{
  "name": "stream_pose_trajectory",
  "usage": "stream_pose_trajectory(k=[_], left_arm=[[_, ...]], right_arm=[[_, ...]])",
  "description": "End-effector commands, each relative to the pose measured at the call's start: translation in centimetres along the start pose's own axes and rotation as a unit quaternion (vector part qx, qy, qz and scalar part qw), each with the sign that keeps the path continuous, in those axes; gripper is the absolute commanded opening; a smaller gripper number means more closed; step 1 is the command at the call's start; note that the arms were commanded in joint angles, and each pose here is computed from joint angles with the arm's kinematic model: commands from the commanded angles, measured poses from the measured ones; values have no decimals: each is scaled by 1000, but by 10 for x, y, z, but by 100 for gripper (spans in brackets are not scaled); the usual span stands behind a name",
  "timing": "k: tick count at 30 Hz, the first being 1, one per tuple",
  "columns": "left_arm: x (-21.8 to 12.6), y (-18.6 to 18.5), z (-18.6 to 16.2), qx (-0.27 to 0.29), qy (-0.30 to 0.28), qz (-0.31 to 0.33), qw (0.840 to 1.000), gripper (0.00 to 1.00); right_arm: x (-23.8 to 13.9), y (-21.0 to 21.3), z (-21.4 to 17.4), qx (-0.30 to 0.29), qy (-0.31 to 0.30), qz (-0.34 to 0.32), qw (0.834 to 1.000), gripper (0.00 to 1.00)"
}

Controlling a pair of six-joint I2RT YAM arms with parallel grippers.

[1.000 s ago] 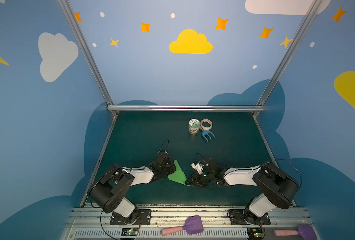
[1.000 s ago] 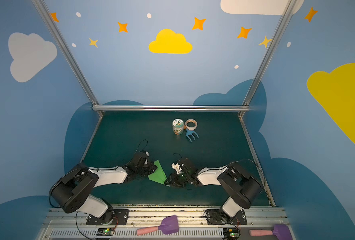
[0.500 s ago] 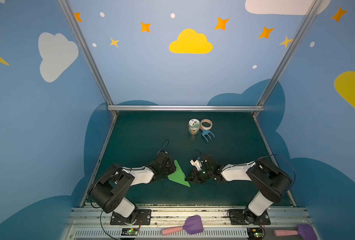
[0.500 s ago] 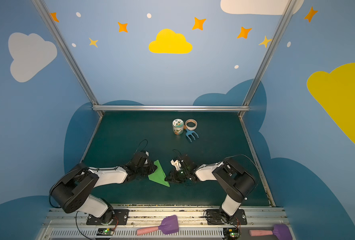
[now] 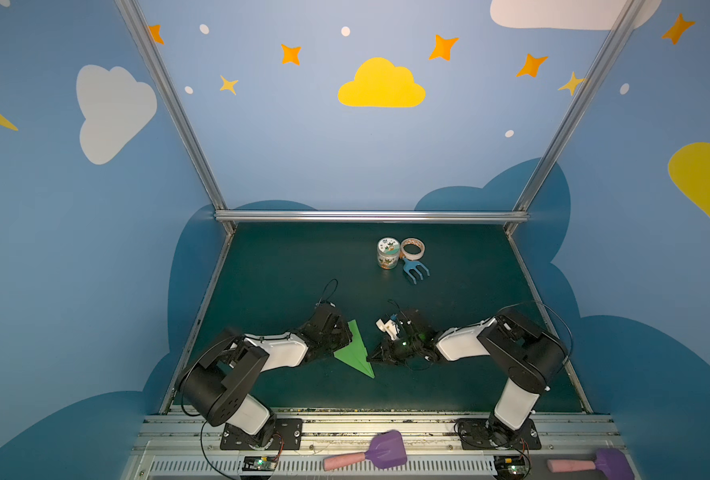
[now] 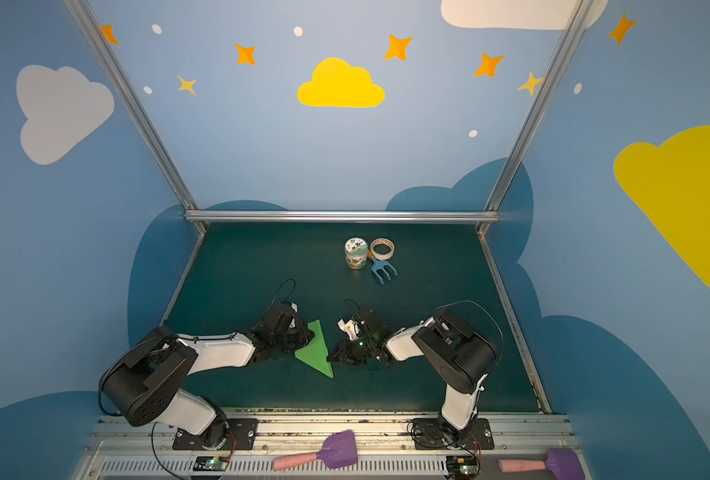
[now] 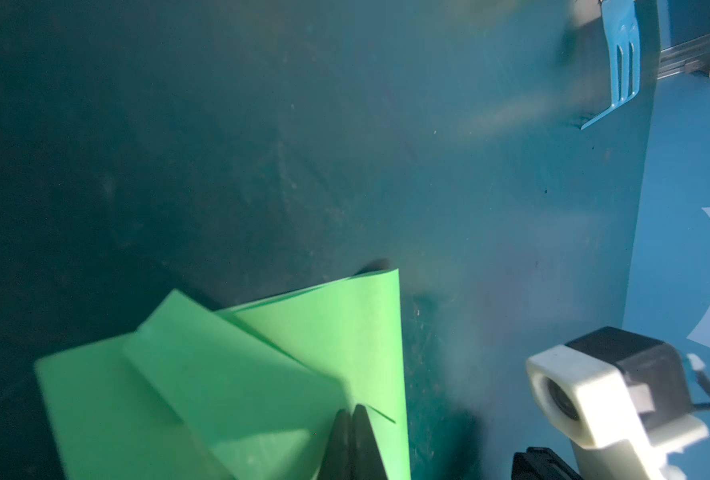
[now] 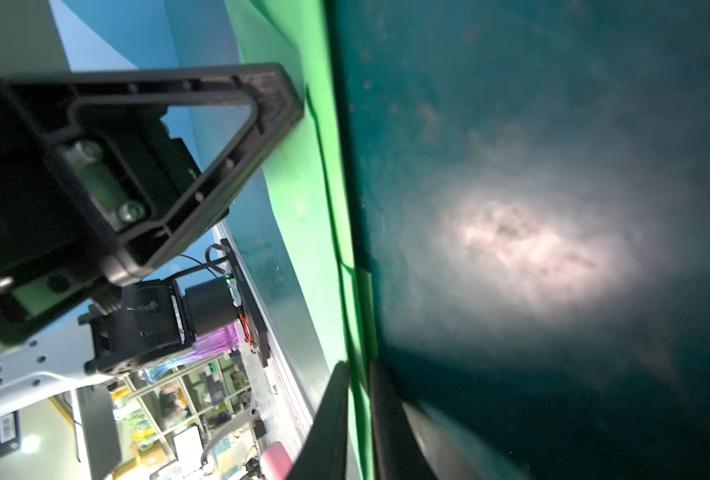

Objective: Fold a paper plane with a square sheet of paper (fold left side to right side)

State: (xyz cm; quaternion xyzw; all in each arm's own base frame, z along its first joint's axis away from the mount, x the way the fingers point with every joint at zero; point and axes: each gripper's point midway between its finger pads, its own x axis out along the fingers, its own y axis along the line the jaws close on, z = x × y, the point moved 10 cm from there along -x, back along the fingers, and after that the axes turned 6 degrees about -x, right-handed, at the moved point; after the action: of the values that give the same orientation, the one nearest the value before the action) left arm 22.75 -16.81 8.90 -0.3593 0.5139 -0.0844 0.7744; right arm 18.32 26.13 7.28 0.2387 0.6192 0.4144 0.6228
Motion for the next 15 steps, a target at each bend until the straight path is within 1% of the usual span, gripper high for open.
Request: stream_pose_trajectory(k=[1, 2, 3, 9, 13, 14, 15], left_arm=[[2, 40, -16, -12, 26, 107, 994, 4], [2, 41, -17, -13, 26, 107, 994, 4], [1, 40, -17, -14, 25, 105, 994, 4], [-2, 42, -18, -17, 23, 101, 995, 4], [-7, 27, -13, -6, 24, 75, 997, 4], [-10, 20, -10, -2, 25, 62, 998, 6], [-14, 11, -7, 3, 24, 51, 998, 11]], right_arm=[[7, -12, -1, 29, 4, -45, 999, 7], [7, -10, 1, 29, 2, -44, 999, 2], [7, -9, 3, 27, 1, -43, 999, 0], [6, -6, 4, 28, -2, -41, 999, 0], [-1, 0, 6, 23, -9, -38, 999, 0], [-3, 3, 7, 22, -12, -36, 999, 0], [-6, 5, 8, 20, -15, -34, 999, 0]])
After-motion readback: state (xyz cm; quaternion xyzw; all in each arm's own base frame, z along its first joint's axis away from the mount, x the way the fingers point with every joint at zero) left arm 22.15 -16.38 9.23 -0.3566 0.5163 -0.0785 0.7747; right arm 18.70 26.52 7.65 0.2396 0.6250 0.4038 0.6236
